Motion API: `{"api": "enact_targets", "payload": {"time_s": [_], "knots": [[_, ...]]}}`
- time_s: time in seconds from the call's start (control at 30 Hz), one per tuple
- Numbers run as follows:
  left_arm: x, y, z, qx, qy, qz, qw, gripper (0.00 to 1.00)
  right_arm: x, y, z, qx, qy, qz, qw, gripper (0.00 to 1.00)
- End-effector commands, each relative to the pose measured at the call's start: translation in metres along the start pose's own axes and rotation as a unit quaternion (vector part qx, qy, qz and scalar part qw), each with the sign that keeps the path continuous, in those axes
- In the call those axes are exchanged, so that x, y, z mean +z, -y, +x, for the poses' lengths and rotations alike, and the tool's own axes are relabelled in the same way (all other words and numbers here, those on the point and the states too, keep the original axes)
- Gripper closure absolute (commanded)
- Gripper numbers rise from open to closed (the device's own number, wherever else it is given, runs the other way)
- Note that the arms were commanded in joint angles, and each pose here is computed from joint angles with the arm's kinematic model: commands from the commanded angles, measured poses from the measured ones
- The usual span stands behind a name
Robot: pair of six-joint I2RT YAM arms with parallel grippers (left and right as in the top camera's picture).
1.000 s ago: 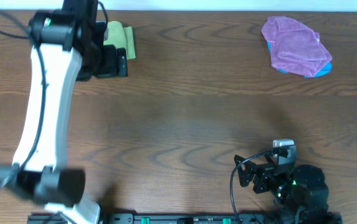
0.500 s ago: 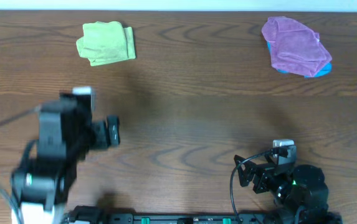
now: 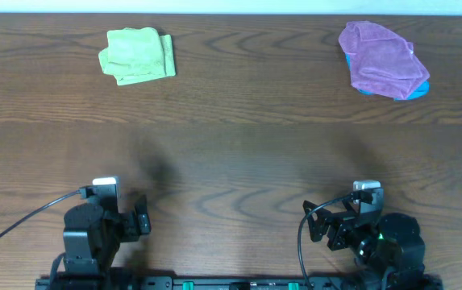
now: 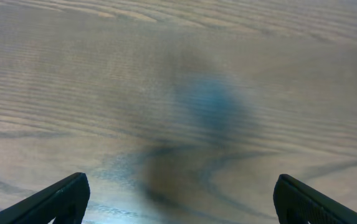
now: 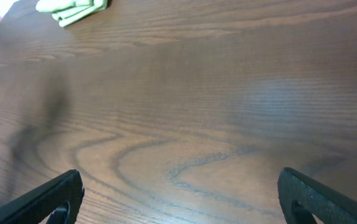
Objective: Fold the cloth
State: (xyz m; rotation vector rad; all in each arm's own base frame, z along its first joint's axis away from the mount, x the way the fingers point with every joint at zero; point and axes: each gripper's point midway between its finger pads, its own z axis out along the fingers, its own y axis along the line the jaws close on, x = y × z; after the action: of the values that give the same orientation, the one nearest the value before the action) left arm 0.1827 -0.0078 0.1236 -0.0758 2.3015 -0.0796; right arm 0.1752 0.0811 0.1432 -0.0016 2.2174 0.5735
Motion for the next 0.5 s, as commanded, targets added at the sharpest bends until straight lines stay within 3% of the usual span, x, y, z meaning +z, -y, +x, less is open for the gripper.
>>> {"api": "enact_targets", "payload": {"time_s": [0.0,0.47], "knots": [[0.0,-0.004,0.002,0.033,0.018,-0.009,0.999,0.04,0.0,0.004,-0.001,0.01,0.005,0.009,1.0,0.01],[0.016,-0.008,0.029,0.048,0.024,-0.011,0.999,0.05,0.0,0.004,-0.001,0.01,0.005,0.009,1.0,0.01]]}}
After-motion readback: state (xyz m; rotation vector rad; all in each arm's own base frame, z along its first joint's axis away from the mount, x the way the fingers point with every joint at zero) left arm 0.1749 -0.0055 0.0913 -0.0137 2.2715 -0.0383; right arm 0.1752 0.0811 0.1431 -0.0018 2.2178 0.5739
